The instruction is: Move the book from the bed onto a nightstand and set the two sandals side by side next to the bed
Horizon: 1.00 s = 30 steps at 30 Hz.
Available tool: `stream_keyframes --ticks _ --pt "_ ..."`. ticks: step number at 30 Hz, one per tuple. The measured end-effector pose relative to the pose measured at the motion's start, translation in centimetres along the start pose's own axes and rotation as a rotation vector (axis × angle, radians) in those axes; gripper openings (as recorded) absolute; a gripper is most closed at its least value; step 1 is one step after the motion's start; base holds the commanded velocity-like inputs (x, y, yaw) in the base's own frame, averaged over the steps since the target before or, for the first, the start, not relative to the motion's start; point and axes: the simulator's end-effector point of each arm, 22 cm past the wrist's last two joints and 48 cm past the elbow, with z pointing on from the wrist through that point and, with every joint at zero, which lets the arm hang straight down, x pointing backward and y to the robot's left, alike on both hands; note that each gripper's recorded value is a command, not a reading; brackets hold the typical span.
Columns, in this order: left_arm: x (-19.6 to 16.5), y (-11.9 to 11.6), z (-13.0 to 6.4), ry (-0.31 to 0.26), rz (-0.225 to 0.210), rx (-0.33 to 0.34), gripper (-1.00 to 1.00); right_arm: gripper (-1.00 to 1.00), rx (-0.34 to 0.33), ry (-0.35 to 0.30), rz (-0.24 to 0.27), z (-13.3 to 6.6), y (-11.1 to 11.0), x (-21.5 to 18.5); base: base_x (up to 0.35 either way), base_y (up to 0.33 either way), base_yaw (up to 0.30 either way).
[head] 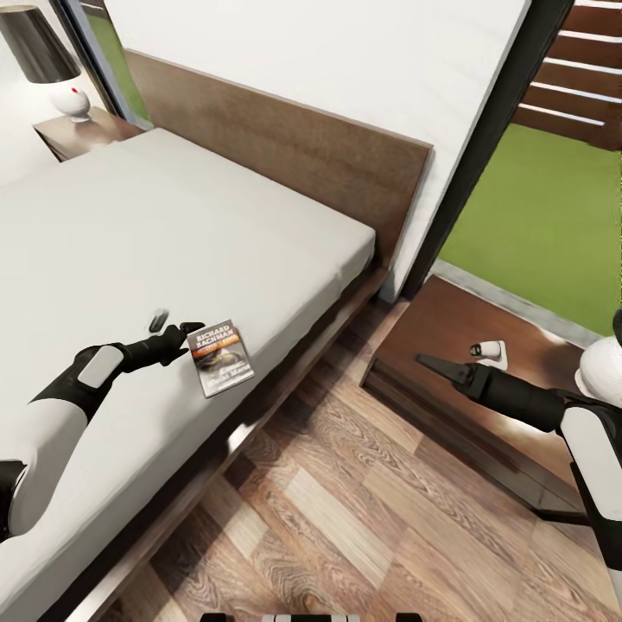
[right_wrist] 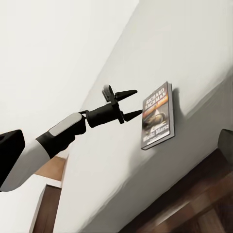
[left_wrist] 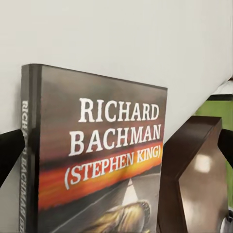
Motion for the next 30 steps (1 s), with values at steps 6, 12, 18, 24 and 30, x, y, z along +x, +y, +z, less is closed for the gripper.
stream_keyframes --ticks 6,12,18,24,30 --pt "0.0 0.0 0.0 0.0 0.0 0.0 1.0 1.0 0.0 0.0 0.0 0.0 0.0 0.0 0.0 0.0 -0.02" --pt "0.0 0.0 0.0 0.0 0.0 0.0 1.0 1.0 0.0 0.0 0.0 0.0 0.0 0.0 0.0 0.0 -0.006" --pt "-0.1 -0.1 -0.1 -0.003 0.002 0.006 1.0 1.0 0.0 0.0 0.0 0.1 0.0 0.0 0.0 0.0 -0.001" --pt "-1.5 -1.8 -0.9 -0.026 0.036 0.056 1.0 1.0 0.006 0.001 -0.001 0.2 -0.1 0.1 0.0 0.0 0.0" --pt "-4.0 -6.2 -6.3 -0.082 0.145 0.165 1.0 1.0 0.019 0.01 0.016 0.4 -0.8 0.6 0.0 0.0 0.0"
